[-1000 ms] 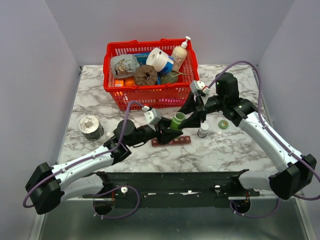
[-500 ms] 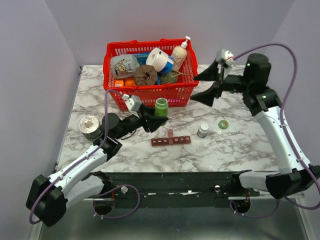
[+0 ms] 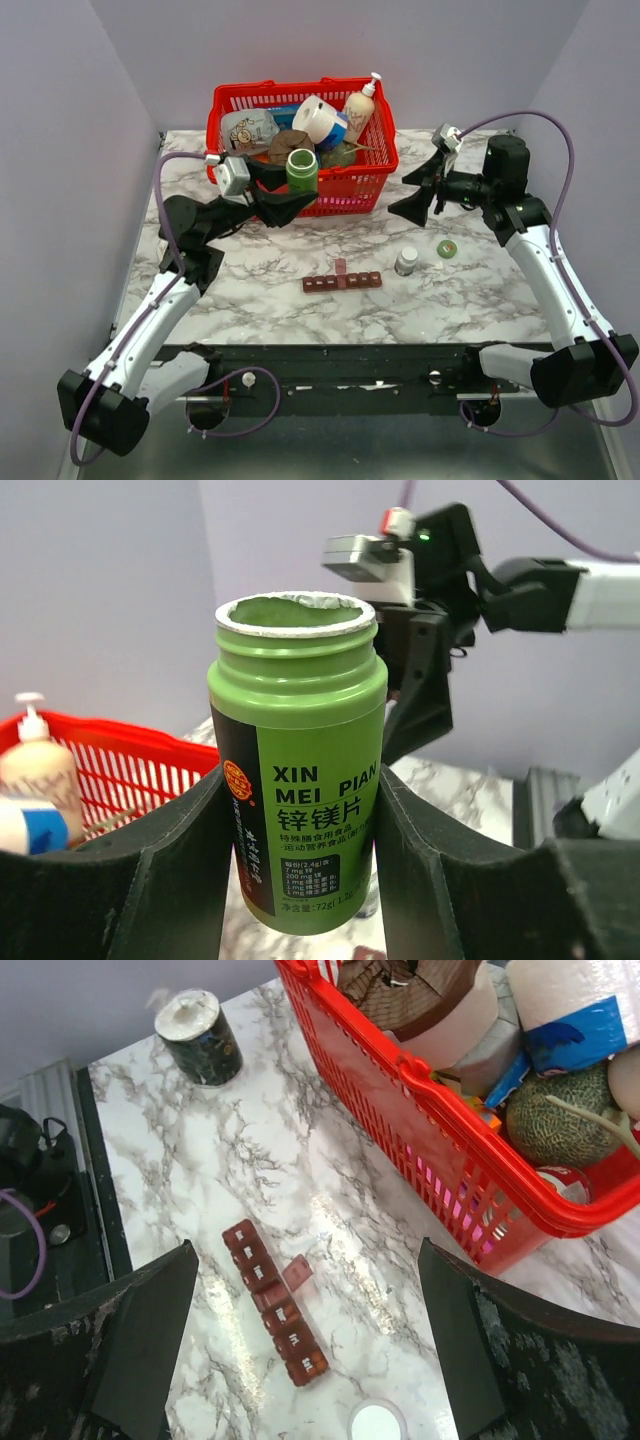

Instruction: Sort the pills into containers

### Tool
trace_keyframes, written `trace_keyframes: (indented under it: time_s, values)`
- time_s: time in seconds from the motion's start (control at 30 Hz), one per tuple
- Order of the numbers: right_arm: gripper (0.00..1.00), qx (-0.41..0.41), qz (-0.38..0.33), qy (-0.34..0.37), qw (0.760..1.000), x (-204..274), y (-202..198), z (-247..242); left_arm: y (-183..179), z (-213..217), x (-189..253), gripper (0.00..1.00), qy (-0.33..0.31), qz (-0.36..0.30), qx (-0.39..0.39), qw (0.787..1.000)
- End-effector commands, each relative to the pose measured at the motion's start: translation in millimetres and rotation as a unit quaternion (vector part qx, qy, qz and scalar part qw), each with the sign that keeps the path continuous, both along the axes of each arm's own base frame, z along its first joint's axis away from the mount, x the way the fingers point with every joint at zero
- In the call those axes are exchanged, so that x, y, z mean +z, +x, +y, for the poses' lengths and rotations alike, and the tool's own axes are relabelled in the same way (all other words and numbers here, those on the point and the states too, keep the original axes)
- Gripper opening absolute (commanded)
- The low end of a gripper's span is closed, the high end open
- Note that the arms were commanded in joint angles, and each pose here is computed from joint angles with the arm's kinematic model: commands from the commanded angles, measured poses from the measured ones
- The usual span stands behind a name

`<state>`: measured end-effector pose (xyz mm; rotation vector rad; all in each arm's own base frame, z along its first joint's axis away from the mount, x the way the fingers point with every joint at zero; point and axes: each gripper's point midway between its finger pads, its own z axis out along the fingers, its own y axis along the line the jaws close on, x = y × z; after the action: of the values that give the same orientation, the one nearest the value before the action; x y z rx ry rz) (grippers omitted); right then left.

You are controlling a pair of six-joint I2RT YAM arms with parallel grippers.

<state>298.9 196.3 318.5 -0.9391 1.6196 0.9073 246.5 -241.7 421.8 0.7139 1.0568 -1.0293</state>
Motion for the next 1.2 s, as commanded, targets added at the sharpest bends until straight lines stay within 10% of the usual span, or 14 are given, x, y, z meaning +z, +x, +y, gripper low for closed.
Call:
trace_keyframes:
  time_s: [0.0,0.13,0.3,0.43,0.53,0.63,0.73,0.83,0.9,1.17]
  values:
    - [1.0,-0.028,-0.023,-0.002,0.999,7.9,5.8,-12.4,9.7,29.8,-0.4,0.0,0.043,-0.043,0.051,0.997]
    - [1.0,-0.031,-0.019,0.001,0.999,9.0,7.8,-14.0,31.7,56.2,3.6,0.0,-0.026,0.04,0.027,0.998]
    - [1.0,-0.036,-0.022,0.0,0.999,8.3,6.5,-16.8,-30.0,-35.0,-18.9,0.0,0.117,-0.015,-0.046,0.992]
    - [1.0,-0.037,-0.023,0.001,0.999,7.3,6.8,-17.1,19.8,24.1,-29.7,0.0,0.057,0.081,0.028,0.995]
    - [1.0,-0.042,-0.02,0.001,0.999,7.5,9.2,-18.6,-28.5,-11.2,2.5,0.0,0.059,-0.022,-0.054,0.997]
    - [1.0,-0.044,-0.022,0.001,0.999,8.4,9.3,-19.8,-18.8,-15.8,-28.4,0.0,0.101,0.04,-0.053,0.993]
    - [1.0,-0.049,-0.024,0.002,0.999,9.9,8.7,-22.2,-44.5,-10.6,16.1,0.0,0.033,-0.045,-0.1,0.993]
    - [1.0,-0.05,-0.027,0.0,0.998,9.3,9.1,-23.0,-23.5,-7.3,-34.3,0.0,0.083,0.074,-0.086,0.99]
    - [1.0,-0.052,-0.026,-0.002,0.998,8.0,9.9,-24.4,-33.3,-7.6,-16.0,0.0,0.047,0.013,-0.107,0.993]
    - [1.0,-0.05,-0.071,-0.053,0.995,-2.5,3.0,-39.6,-40.8,-17.7,-102.3,0.0,0.201,0.021,-0.08,0.976]
